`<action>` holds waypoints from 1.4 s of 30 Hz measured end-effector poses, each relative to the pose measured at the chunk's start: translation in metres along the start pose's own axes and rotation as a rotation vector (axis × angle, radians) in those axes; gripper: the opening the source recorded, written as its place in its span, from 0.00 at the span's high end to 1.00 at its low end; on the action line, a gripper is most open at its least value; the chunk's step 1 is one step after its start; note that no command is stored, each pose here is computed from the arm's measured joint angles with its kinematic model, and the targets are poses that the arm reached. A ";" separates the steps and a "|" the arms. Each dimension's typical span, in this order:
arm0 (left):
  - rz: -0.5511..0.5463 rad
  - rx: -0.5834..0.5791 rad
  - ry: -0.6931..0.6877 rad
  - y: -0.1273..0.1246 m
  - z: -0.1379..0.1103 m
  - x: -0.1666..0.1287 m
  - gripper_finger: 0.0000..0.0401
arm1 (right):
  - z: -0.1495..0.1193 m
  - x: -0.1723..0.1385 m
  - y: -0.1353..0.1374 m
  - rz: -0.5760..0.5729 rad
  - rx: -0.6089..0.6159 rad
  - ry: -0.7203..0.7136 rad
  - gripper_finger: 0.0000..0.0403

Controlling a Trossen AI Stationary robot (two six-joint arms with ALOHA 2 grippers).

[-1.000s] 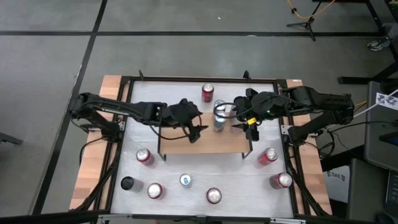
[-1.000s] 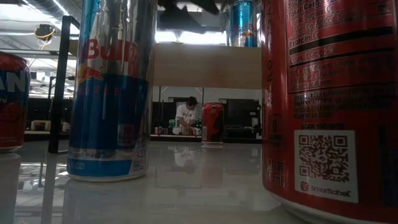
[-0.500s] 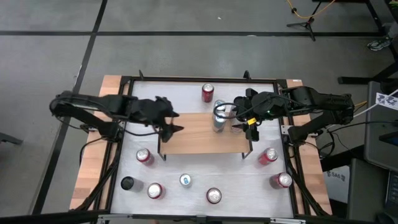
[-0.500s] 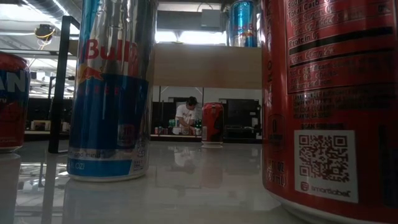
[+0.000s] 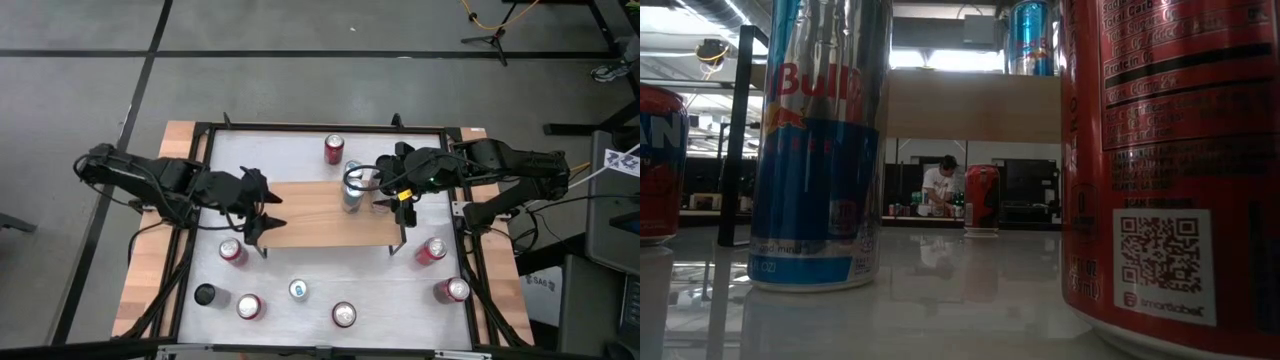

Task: Place canned beverage on shelf
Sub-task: Put the top red-black soda can on the shelf

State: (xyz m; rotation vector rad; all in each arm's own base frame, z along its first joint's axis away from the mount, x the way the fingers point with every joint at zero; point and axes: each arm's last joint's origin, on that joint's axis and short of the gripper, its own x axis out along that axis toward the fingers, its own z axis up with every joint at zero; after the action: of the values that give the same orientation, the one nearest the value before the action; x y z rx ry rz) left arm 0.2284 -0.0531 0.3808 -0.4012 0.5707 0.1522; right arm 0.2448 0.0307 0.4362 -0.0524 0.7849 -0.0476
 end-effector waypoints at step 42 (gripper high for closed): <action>0.018 0.006 -0.013 -0.001 0.000 0.000 0.23 | 0.010 0.000 0.002 0.065 0.010 -0.095 0.22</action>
State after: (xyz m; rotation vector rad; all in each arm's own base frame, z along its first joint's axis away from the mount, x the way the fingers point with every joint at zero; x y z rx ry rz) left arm 0.2282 -0.0539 0.3808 -0.3887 0.5622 0.1706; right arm 0.2513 0.0334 0.4431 -0.0193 0.6904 0.0129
